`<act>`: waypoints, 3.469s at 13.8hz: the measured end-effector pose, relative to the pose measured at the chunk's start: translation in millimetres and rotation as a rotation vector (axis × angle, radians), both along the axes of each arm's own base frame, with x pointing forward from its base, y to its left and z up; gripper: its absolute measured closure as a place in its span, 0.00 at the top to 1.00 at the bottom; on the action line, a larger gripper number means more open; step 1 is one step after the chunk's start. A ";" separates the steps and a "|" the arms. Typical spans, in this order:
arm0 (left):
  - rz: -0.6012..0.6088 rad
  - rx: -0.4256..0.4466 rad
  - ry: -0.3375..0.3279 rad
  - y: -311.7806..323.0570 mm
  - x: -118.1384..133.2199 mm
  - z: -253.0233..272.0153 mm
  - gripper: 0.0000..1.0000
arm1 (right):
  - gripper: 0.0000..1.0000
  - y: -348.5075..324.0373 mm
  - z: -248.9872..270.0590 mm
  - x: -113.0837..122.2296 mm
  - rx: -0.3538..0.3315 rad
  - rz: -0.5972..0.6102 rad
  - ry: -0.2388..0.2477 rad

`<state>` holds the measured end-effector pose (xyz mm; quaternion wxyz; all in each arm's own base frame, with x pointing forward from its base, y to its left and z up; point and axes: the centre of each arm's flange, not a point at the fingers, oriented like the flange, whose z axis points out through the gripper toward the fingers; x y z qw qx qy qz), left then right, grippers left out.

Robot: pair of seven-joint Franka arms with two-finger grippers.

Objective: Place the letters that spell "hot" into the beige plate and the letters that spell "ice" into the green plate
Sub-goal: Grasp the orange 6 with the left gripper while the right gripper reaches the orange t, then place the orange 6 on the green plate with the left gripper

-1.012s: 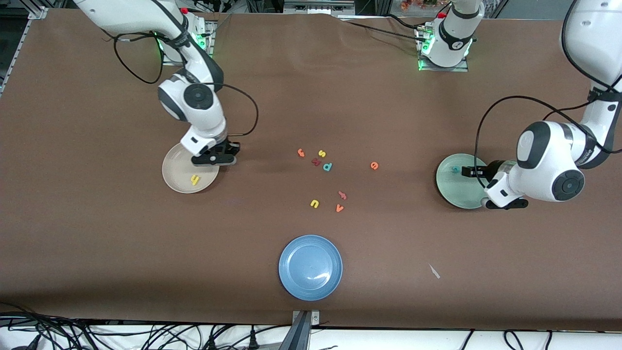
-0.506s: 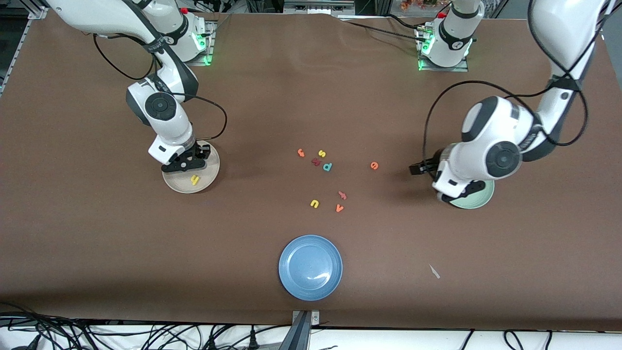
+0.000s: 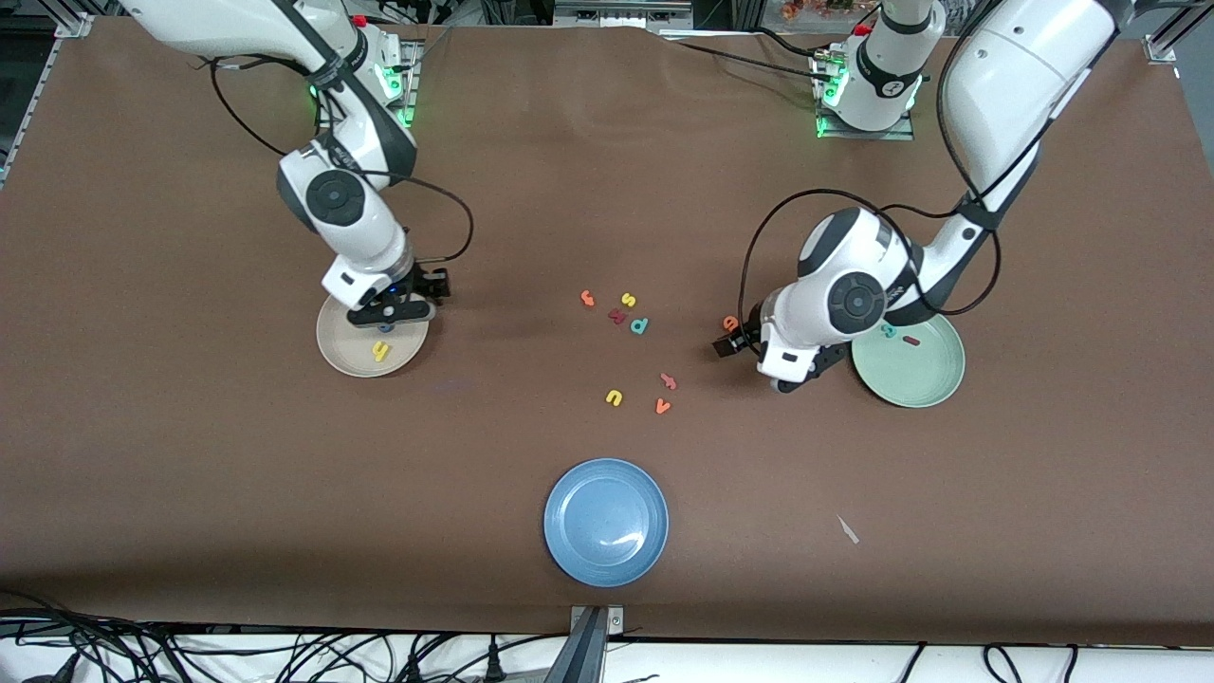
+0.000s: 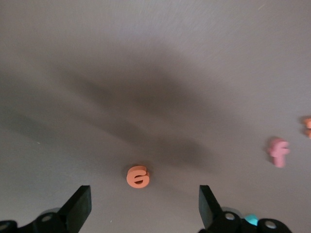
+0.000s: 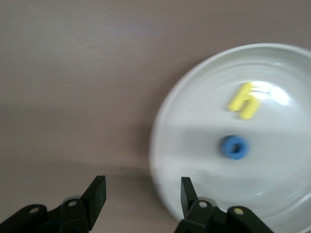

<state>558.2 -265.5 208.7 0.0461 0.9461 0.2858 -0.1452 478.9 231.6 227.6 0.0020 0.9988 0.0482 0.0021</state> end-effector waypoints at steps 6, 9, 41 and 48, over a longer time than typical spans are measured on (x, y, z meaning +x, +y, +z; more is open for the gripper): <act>0.045 0.075 -0.008 -9.2 -23.3 -38.3 0.92 | 0.71 140.2 26.3 -33.1 0.097 -0.221 -0.035; 0.054 0.065 -0.014 -15.6 -27.2 -42.2 0.85 | 0.71 171.7 14.1 -46.3 0.107 -0.285 -0.016; -0.187 0.046 -0.008 207.3 37.0 71.4 0.26 | 0.70 250.2 -46.4 -30.4 0.043 -0.619 -0.088; -0.271 0.062 -0.010 229.1 34.4 -11.5 0.31 | 0.66 260.1 -51.7 -41.9 0.041 -0.634 -0.080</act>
